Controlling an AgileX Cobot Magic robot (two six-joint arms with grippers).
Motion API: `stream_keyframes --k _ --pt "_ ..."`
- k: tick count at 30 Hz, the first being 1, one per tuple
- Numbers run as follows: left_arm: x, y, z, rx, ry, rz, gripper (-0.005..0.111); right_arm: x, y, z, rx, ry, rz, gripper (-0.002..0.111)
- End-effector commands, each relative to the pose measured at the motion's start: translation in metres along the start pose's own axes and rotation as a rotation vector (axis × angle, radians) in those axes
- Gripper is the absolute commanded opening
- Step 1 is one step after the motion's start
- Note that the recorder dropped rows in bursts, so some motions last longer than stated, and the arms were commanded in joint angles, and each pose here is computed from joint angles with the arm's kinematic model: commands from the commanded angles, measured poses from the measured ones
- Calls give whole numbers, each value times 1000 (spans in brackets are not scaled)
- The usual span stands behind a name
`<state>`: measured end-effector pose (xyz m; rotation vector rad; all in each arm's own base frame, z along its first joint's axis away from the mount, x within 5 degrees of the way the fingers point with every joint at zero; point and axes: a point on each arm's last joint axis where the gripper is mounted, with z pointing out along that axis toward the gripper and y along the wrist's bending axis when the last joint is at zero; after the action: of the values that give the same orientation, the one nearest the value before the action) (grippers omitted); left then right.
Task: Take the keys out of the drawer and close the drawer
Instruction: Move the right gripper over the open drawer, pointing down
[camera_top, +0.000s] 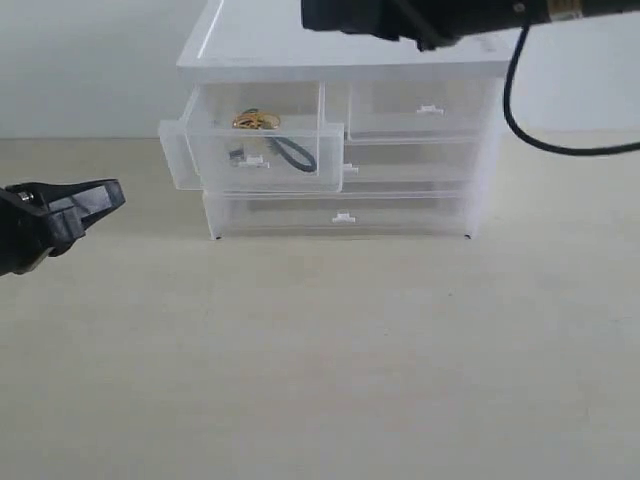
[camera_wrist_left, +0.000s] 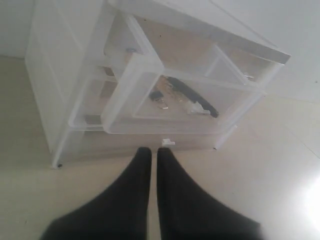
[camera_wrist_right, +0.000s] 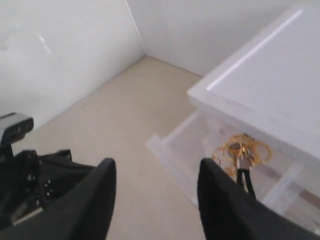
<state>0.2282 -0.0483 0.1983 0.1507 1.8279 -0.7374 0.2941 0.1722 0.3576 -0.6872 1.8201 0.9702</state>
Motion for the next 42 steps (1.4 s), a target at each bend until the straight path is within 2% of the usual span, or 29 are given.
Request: stream_keyframes --k 1,4,6,8,14,34,36,38,42 --pt "-7 6 -2 -66 -85 -14 4 -19 1 18 41 -55 -8 44" --pt "-10 6 -2 -67 -110 -4 4 -17 -6 38 65 -48 3 44" --pt "-8 5 -2 -53 -94 12 4 -19 -4 41 33 -41 1 44" --pt "-8 5 -2 -53 -94 12 4 -28 10 35 -53 -44 -71 44" --pt "-2 6 -2 -69 -31 38 4 -26 17 34 -122 -16 -44 44" --pt "-3 6 -2 -67 -34 38 4 -26 16 34 -112 -18 -11 44" --pt "-3 6 -2 -67 -34 38 4 -21 11 36 -82 -17 -48 44" --pt "-3 6 -2 -67 -34 38 4 -17 7 39 -14 -43 -193 44" --pt "-3 6 -2 -67 -34 38 4 -15 -2 33 301 -117 -404 44"
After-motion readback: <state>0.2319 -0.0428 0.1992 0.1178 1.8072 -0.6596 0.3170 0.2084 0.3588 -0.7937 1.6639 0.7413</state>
